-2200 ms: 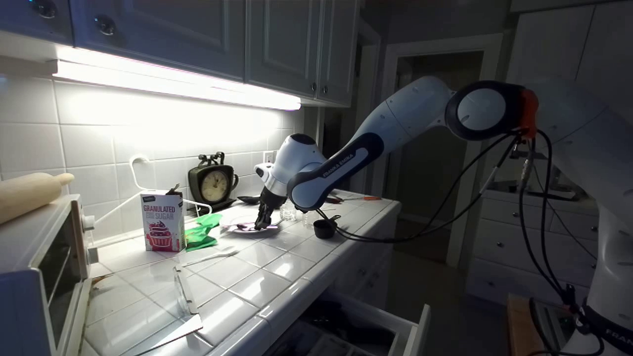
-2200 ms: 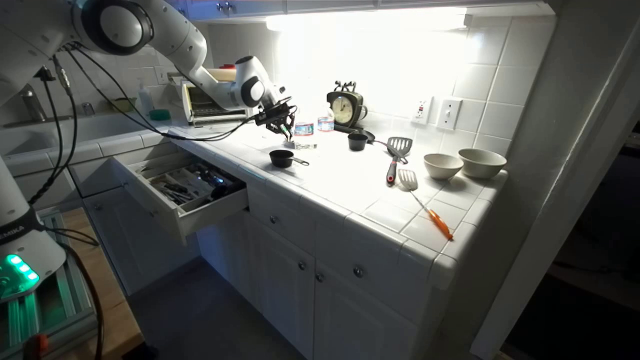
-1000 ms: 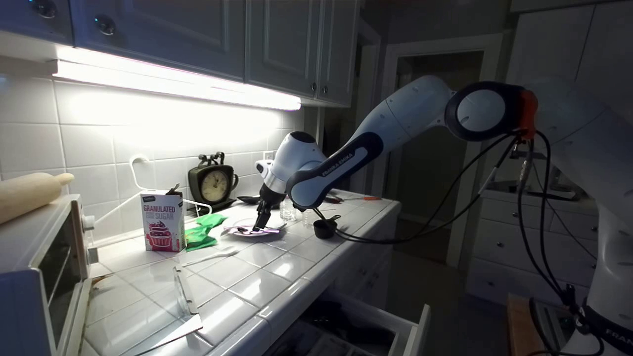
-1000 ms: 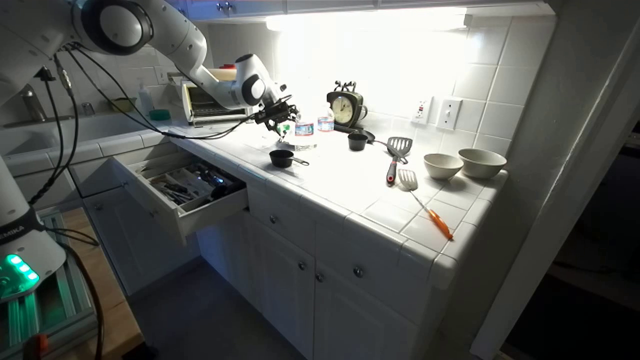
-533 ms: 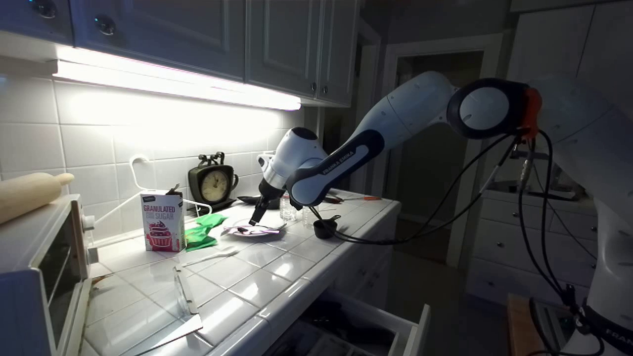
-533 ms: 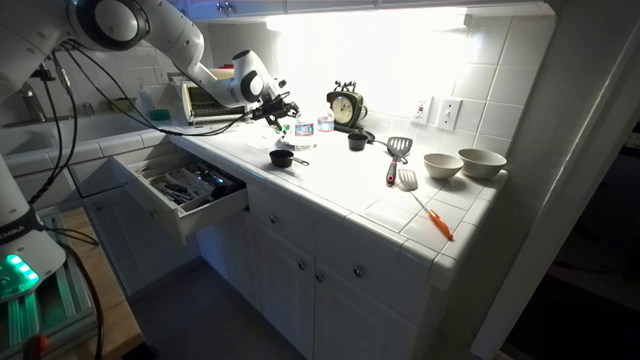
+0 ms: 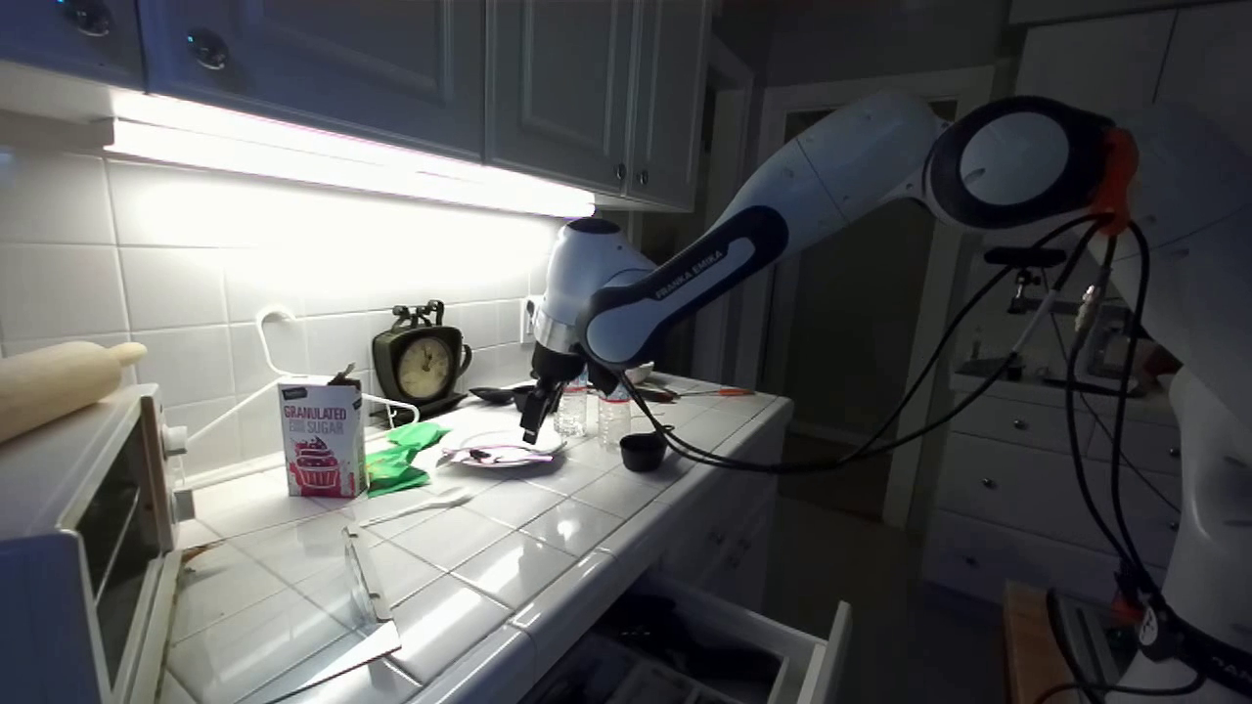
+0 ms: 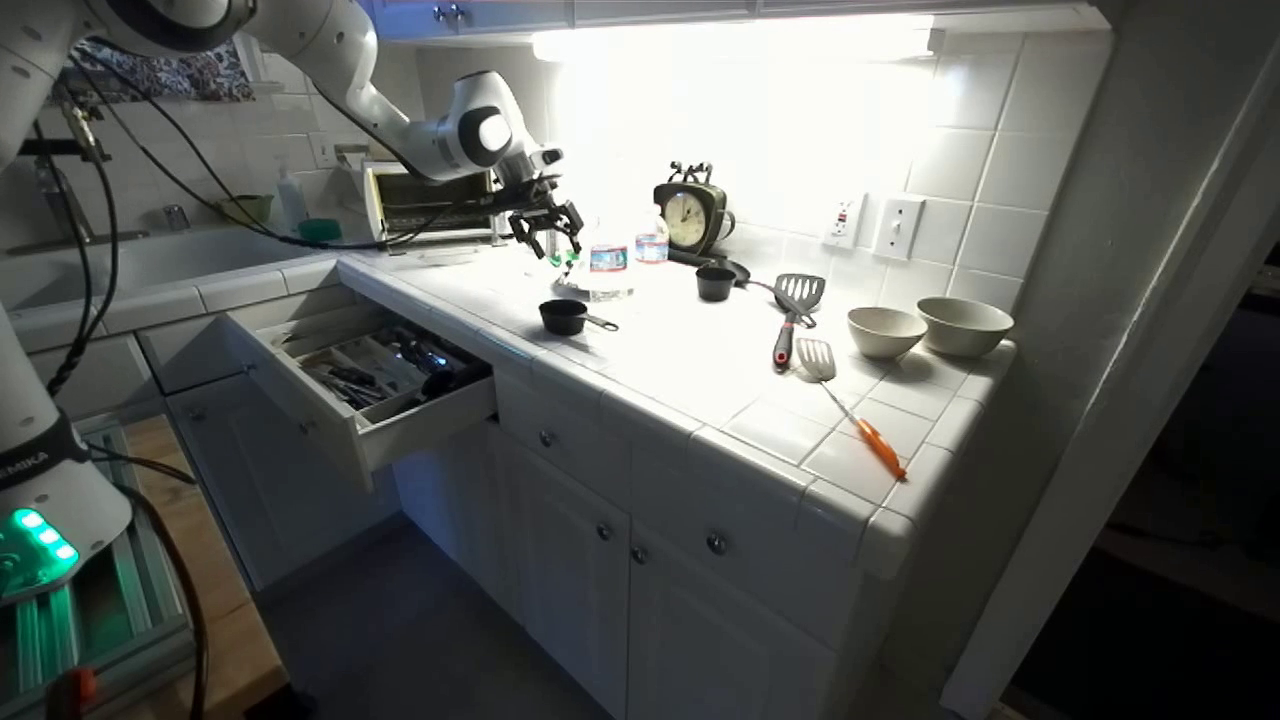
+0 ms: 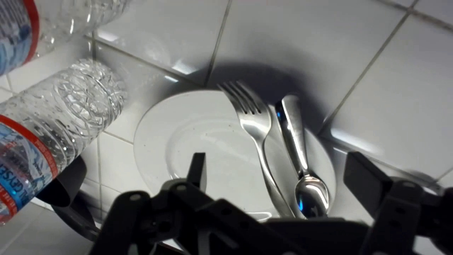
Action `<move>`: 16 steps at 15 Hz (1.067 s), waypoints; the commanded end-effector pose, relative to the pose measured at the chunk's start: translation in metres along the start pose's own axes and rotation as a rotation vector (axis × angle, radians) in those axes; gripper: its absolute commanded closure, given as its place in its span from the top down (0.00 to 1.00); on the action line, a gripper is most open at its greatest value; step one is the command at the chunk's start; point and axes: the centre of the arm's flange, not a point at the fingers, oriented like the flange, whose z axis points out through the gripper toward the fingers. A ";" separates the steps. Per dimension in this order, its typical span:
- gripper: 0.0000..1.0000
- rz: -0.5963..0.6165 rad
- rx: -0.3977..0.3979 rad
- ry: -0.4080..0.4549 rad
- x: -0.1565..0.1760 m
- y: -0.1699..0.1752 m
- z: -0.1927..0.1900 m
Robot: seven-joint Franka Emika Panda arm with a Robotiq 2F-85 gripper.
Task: Pick up the spoon and put it on the plate
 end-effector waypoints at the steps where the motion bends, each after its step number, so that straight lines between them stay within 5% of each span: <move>1: 1.00 0.115 0.098 -0.084 -0.025 -0.009 -0.034; 4: 1.00 0.232 0.162 -0.120 -0.032 -0.019 -0.047; 8: 1.00 0.382 0.153 -0.158 -0.045 -0.028 -0.059; 16: 1.00 0.485 0.145 -0.122 -0.060 -0.032 -0.070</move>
